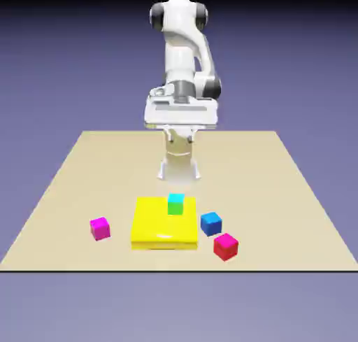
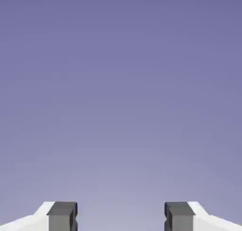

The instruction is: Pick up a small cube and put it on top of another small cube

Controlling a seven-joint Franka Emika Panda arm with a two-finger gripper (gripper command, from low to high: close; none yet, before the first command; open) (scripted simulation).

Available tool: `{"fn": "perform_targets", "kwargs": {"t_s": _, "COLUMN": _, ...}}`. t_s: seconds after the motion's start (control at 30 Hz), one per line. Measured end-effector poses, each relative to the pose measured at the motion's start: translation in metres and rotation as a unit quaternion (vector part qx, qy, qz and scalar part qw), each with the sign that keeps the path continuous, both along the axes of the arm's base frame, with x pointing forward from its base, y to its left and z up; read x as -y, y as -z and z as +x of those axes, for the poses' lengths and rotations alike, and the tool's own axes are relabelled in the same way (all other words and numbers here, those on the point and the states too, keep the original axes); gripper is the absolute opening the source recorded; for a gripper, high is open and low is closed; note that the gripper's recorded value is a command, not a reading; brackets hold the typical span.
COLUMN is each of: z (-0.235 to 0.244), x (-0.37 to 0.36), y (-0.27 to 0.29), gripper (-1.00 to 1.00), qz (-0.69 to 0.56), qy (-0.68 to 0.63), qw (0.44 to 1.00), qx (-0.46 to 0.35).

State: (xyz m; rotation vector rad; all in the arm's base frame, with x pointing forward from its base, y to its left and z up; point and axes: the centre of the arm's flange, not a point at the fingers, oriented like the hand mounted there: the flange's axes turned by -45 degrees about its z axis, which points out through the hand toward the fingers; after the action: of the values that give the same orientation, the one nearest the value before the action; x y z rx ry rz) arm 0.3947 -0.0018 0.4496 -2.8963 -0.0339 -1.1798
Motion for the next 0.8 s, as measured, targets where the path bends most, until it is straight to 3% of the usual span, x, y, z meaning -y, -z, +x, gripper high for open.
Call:
{"fn": "perform_targets", "kwargs": {"t_s": 0.4, "z": 0.031, "x": 0.061, "y": 0.107, "gripper": 0.0, "qz": 0.129, "qy": 0.116, "qw": 0.978, "qx": -0.116}}
{"fn": "perform_targets", "kwargs": {"t_s": 0.8, "z": 0.014, "x": 0.118, "y": 0.212, "gripper": 0.0, "qz": 0.167, "qy": 0.265, "qw": 0.93, "qx": -0.192}}
